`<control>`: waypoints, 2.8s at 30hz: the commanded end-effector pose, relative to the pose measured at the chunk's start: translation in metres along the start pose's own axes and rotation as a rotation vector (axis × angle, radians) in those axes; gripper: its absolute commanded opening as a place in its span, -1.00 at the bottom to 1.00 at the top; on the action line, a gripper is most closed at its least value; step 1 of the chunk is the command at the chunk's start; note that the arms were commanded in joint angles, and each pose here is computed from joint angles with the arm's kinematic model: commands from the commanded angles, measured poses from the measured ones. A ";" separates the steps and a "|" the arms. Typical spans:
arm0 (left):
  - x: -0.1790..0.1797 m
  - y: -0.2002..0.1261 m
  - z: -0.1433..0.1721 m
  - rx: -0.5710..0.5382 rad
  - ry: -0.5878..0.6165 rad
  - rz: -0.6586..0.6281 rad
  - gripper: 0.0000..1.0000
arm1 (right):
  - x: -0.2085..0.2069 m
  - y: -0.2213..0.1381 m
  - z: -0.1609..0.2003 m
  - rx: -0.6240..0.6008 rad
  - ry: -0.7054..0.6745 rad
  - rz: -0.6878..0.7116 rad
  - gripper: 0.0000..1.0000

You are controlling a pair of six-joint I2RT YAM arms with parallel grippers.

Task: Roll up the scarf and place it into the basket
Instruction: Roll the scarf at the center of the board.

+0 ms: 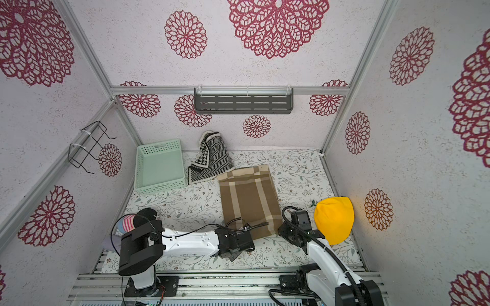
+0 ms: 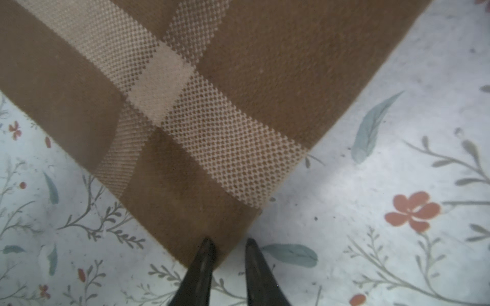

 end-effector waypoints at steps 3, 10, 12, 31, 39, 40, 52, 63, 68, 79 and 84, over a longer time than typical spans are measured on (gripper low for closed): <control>0.014 0.007 0.008 0.040 -0.039 -0.040 -0.98 | 0.004 -0.006 -0.008 -0.039 0.009 -0.011 -0.57; 0.033 0.000 0.006 0.007 -0.127 -0.031 -1.00 | 0.002 -0.003 -0.005 -0.020 0.020 -0.006 -0.18; 0.032 0.000 0.005 0.007 -0.125 -0.023 -1.00 | 0.002 -0.001 -0.003 -0.012 0.032 -0.019 -0.17; 0.035 0.002 0.008 0.025 -0.132 -0.052 -1.00 | 0.004 0.001 0.006 -0.016 0.092 -0.113 -0.76; 0.053 -0.003 0.020 0.041 -0.166 -0.121 -1.00 | 0.007 -0.020 -0.020 -0.086 -0.004 0.043 -1.00; 0.057 -0.004 0.021 0.040 -0.173 -0.132 -1.00 | 0.008 -0.022 -0.022 -0.090 -0.017 0.057 -1.00; 0.067 -0.028 0.019 -0.007 -0.190 -0.119 -1.00 | 0.016 -0.042 -0.029 0.016 -0.099 0.151 -0.98; 0.041 -0.030 0.021 0.009 -0.124 -0.118 -1.00 | 0.021 -0.055 0.004 0.125 -0.125 0.073 -0.07; 0.047 -0.043 0.018 -0.026 -0.171 -0.120 -1.00 | 0.053 -0.046 0.014 0.111 -0.272 0.041 -0.19; 0.092 -0.034 0.003 0.161 -0.410 0.044 -1.00 | 0.110 -0.033 0.023 -0.056 -0.587 -0.243 -0.14; 0.122 -0.035 -0.004 0.254 -0.488 0.127 -1.00 | 0.123 -0.032 0.032 -0.135 -0.726 -0.268 0.00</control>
Point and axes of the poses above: each gripper's point midway between its finger pads, its own y axis out along the fingers, its own x axis along the line the jaws close on, z = x × y, the point moved 7 cm from there along -y, back along the fingers, and after that the axes turned 5 degrees about -y, right-handed, at the moved point
